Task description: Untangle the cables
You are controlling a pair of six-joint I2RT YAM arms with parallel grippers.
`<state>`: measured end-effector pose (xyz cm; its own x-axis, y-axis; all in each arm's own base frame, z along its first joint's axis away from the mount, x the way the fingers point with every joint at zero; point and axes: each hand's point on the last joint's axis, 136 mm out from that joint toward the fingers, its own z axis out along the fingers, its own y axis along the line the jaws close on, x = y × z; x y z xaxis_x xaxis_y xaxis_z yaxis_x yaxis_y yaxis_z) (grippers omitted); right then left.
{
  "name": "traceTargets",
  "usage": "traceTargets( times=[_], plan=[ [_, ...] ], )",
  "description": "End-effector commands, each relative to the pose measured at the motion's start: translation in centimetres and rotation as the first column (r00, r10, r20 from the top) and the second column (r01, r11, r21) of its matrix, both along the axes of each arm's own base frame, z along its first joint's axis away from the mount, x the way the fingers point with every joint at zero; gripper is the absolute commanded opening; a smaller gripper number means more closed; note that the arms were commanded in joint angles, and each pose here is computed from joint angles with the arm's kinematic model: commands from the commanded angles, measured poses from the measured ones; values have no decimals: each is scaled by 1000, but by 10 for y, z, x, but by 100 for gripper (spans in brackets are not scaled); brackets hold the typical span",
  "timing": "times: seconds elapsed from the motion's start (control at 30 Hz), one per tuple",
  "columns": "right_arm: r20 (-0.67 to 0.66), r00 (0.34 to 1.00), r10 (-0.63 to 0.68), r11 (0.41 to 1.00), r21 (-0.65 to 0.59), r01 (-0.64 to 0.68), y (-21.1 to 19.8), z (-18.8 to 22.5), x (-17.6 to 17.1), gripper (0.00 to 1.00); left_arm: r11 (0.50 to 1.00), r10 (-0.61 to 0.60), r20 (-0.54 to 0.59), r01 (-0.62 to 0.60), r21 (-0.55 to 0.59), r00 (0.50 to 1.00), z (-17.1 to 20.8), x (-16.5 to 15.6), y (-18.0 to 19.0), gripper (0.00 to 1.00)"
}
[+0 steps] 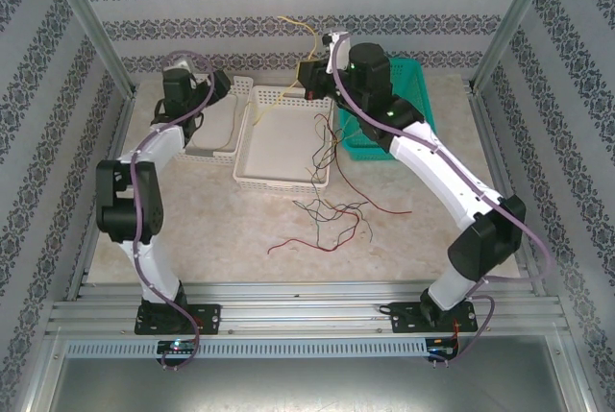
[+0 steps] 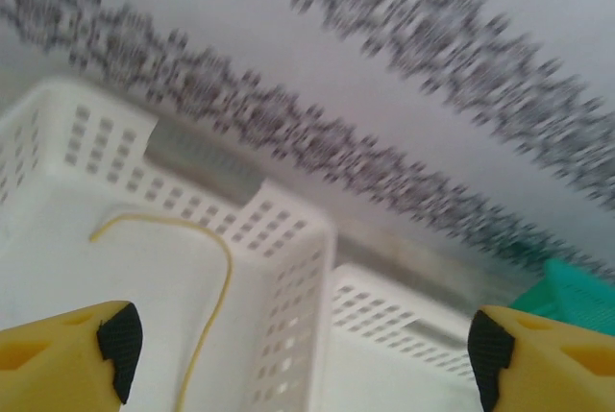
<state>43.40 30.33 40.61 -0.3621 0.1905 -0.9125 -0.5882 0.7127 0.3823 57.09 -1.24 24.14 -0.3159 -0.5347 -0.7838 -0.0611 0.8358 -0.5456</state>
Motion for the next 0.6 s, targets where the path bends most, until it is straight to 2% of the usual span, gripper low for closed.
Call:
traceTargets(
  times=[0.0, 0.1, 0.27, 0.57],
  plan=[
    [43, 999, -1, 1000, 9, 1, 11, 16, 7, 0, 999, 39, 153, -38, -8, 987, 65, -17, 10, 95],
    [18, 1000, 22, 1000, -22, -21, 32, 3, 21, 0, 996, 85, 180, -77, -50, 980, 91, -35, 16, 97],
    [-24, 999, 43, 996, -73, -45, 69, -23, 54, 0, 985, 166, 146, -157, -71, 975, 113, -82, 27, 100],
    [-69, 997, -17, 982, -187, 4, 115, -97, 115, 0, 955, 296, 54, -294, -45, 954, 113, -190, 45, 100]
  ],
)
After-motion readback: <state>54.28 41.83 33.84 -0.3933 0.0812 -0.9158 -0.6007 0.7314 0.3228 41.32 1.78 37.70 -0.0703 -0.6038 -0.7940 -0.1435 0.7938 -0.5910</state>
